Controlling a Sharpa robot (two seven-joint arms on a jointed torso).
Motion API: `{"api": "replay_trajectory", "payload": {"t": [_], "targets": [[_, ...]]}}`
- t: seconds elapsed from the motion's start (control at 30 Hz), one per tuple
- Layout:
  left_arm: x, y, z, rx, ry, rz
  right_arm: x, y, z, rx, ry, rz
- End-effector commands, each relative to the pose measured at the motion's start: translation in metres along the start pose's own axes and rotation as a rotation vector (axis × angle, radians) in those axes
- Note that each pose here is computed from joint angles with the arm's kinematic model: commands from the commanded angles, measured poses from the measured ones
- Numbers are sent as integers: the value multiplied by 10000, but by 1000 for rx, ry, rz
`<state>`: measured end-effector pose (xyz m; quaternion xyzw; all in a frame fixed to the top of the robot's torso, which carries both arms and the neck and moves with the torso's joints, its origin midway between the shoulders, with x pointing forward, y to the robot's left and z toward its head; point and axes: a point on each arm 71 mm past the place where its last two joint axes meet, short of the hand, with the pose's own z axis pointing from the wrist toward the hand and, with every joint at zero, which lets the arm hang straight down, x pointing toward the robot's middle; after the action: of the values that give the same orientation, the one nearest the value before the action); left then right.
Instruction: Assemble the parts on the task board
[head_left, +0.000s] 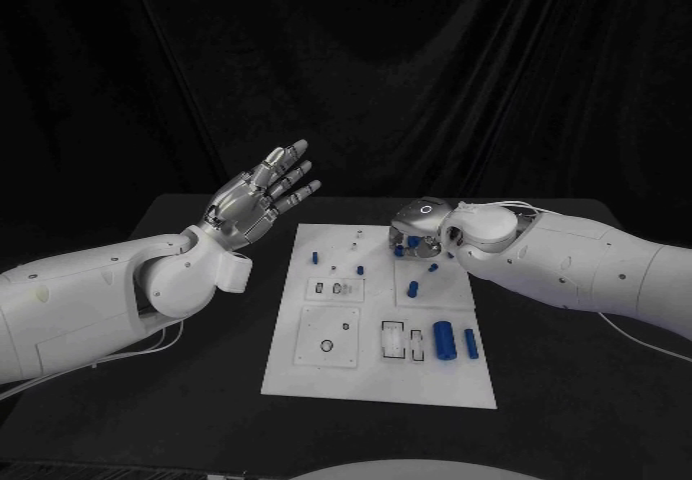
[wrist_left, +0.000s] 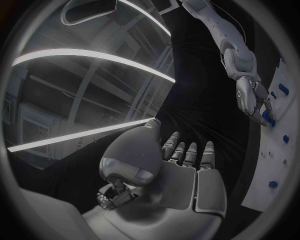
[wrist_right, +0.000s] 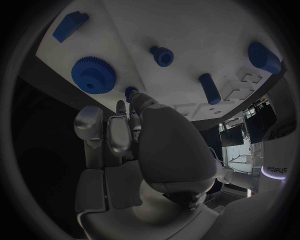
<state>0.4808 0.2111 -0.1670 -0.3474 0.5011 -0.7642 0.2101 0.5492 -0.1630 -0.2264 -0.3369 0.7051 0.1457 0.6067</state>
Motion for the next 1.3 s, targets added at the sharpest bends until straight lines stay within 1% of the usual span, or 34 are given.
{"api": "replay_trajectory", "payload": {"t": [0.03, 0.33, 0.43, 0.77, 0.93, 0.97, 1.07, 1.3], "targets": [[25, -5, 18, -1, 22, -11, -2, 2, -2, -14, -26, -12], [25, 4, 19, -12, 26, -13, -28, 2, -7, -38, -72, -17], [25, 5, 17, -14, 26, -14, -32, 3, -9, -41, -79, -18], [14, 0, -2, -21, 22, -12, -72, -21, -30, -29, -115, 34], [6, -5, -14, -23, 17, -10, -206, -42, -13, -26, -144, 30], [4, -6, -17, -24, 16, -9, -263, -44, 2, -26, -151, 26], [3, -8, -24, -25, 14, -8, -359, -43, 41, -25, -160, 18], [17, -6, -26, -26, 13, -8, -468, -16, 152, -25, -159, 6]]}}
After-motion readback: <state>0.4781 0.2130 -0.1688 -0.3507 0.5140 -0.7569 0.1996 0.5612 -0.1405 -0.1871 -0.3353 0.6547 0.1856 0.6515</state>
